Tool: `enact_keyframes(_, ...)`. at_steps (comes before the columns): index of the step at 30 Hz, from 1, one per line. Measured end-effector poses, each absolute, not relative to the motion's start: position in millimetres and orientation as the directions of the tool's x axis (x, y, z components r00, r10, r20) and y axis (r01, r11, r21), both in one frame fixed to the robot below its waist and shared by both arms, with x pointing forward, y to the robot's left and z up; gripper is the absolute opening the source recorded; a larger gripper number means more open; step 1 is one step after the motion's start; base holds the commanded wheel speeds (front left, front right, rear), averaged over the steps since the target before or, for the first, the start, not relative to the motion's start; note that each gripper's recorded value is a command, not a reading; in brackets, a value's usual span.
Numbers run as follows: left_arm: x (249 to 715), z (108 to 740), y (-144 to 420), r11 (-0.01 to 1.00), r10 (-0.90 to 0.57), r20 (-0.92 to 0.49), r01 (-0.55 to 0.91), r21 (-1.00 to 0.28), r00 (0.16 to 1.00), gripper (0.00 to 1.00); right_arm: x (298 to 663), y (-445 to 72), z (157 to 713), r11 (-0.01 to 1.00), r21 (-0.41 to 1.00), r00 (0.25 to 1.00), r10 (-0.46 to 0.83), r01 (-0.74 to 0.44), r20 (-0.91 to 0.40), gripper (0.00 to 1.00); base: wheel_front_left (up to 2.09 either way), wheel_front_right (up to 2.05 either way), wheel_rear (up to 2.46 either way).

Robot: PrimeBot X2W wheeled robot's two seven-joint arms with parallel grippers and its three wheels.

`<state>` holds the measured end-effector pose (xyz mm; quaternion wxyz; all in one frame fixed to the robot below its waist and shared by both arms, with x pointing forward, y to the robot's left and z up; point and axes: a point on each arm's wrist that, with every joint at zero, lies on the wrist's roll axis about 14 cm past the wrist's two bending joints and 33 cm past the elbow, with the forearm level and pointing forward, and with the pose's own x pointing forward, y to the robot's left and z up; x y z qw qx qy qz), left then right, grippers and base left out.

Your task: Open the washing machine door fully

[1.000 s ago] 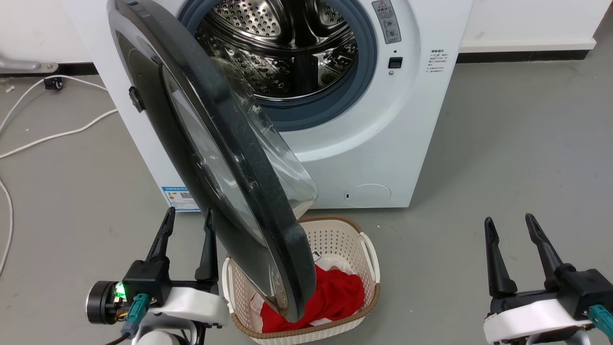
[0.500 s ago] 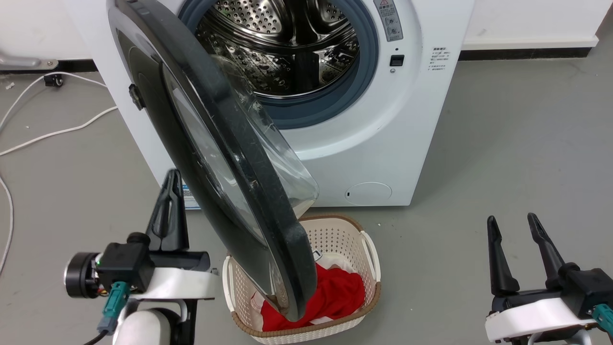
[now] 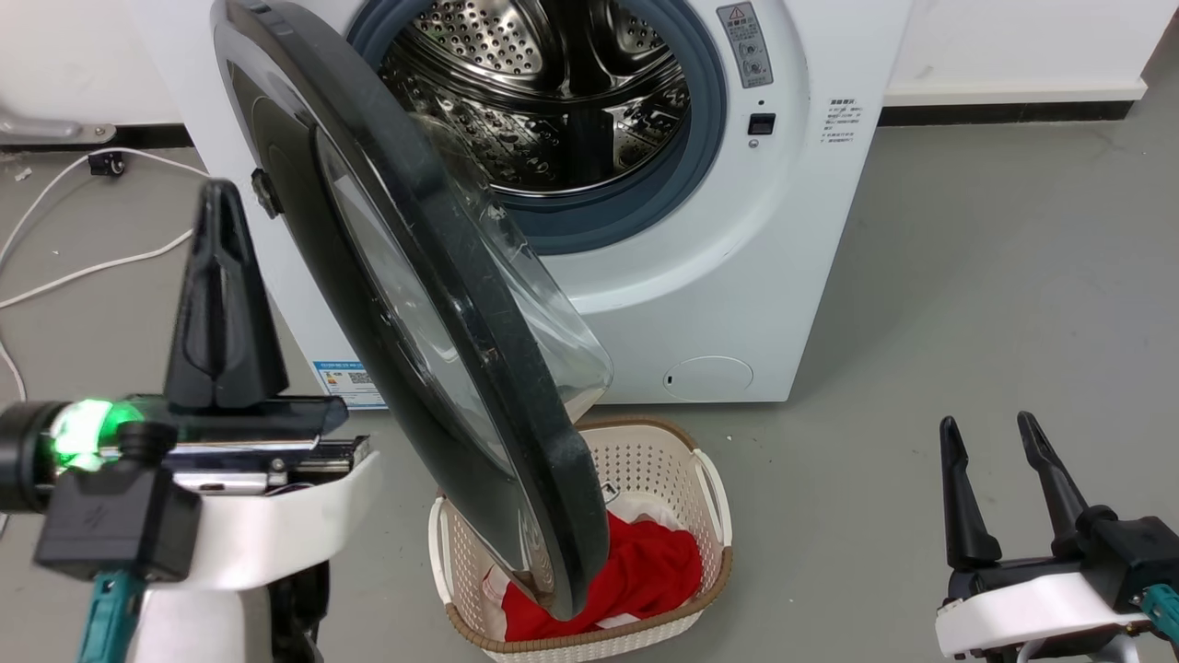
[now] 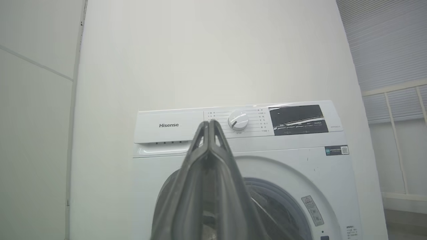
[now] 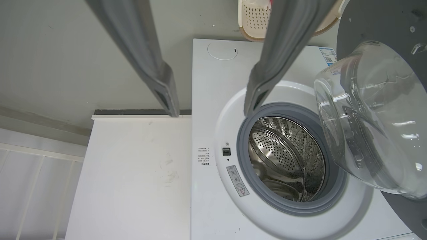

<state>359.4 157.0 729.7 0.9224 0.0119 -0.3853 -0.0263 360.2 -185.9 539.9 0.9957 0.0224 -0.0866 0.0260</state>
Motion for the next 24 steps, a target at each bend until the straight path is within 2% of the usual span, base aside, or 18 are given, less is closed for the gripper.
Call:
enact_keyframes(6, 334.7, 772.6, 141.0, 0.994, -0.107, 0.813, 0.083, 0.072, 0.572, 0.00, 359.2, -188.7, 538.8, 0.998, 0.042, 0.985, 0.039, -0.047, 0.168, 1.00, 0.00, 0.00, 0.00)
enact_keyframes(11, 324.4, 775.6, 106.7, 0.969, -0.206, 0.820, 0.227, 0.096, 0.534, 0.00, 358.0, -190.8, 537.7, 0.998, 0.045, 0.986, 0.032, -0.040, 0.164, 1.00, 0.00, 0.00, 0.00)
enact_keyframes(17, 320.7, 742.9, 54.3, 0.893, -0.355, 0.738, 0.443, 0.086, 0.574, 0.00, 357.6, -191.7, 536.2, 0.998, 0.051, 0.987, 0.029, -0.037, 0.159, 1.00, 0.00, 0.00, 0.00)
enact_keyframes(24, 320.0, 694.8, 21.1, 0.825, -0.468, 0.586, 0.564, 0.021, 0.662, 0.00, 358.1, -191.7, 533.5, 0.998, 0.060, 0.988, 0.028, -0.037, 0.149, 1.00, 0.00, 0.00, 0.00)
